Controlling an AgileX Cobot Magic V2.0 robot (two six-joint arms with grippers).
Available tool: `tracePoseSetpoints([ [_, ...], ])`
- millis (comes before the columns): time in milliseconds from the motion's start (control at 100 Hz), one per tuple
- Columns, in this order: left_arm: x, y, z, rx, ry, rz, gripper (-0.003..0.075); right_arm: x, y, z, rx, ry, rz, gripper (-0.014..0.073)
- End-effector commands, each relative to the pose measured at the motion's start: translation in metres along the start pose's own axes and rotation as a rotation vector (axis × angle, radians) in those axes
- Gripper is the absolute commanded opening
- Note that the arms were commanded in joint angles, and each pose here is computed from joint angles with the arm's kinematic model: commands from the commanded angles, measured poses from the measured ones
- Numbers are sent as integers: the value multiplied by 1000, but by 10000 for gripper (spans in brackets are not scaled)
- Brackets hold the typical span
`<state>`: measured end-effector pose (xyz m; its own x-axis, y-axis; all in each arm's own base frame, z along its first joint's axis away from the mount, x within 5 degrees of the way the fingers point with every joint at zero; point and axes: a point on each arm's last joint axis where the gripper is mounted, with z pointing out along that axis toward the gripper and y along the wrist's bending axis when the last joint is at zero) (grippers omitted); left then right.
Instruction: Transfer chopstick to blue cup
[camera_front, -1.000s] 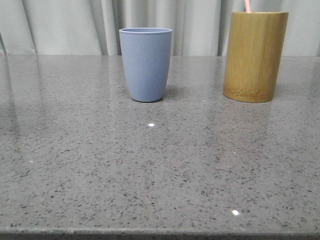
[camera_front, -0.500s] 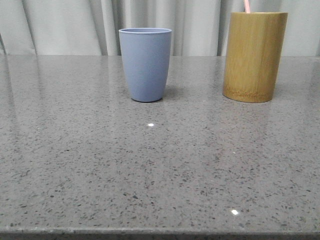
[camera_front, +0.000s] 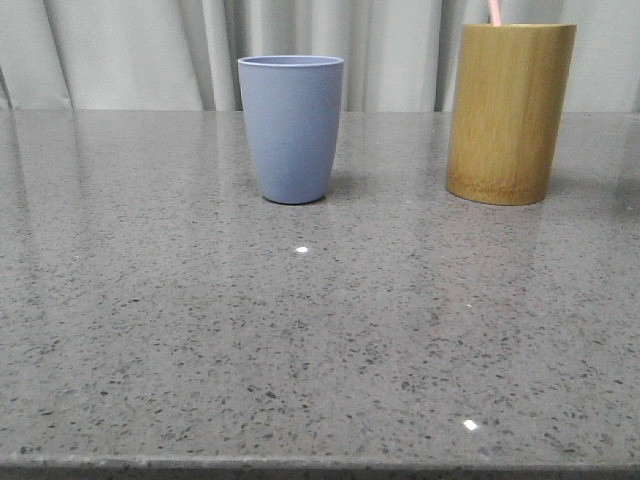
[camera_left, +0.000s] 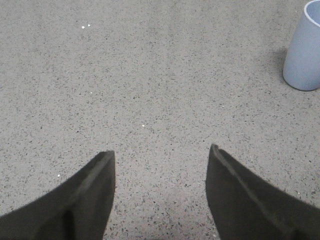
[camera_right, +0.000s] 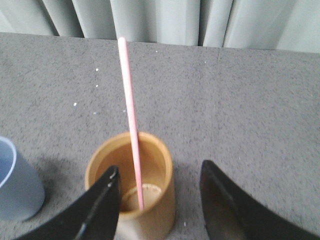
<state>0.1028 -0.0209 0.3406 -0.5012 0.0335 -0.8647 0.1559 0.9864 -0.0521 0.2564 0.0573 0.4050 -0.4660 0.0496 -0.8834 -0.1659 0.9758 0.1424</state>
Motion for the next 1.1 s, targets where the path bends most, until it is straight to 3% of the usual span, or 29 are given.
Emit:
tracePoseSetpoints([
  [0,-13,-1,-5,7,-102,-4,401,-29,5,-1,-17,-126,-3,386],
  [340,-14,-1,-5,7,-105,-3,401,-49,23,36,-58,-82,-33,386],
  [1090,-14,-1,-5,5,-107,-1,401,-48,24,106,-49,-36,-32,385],
])
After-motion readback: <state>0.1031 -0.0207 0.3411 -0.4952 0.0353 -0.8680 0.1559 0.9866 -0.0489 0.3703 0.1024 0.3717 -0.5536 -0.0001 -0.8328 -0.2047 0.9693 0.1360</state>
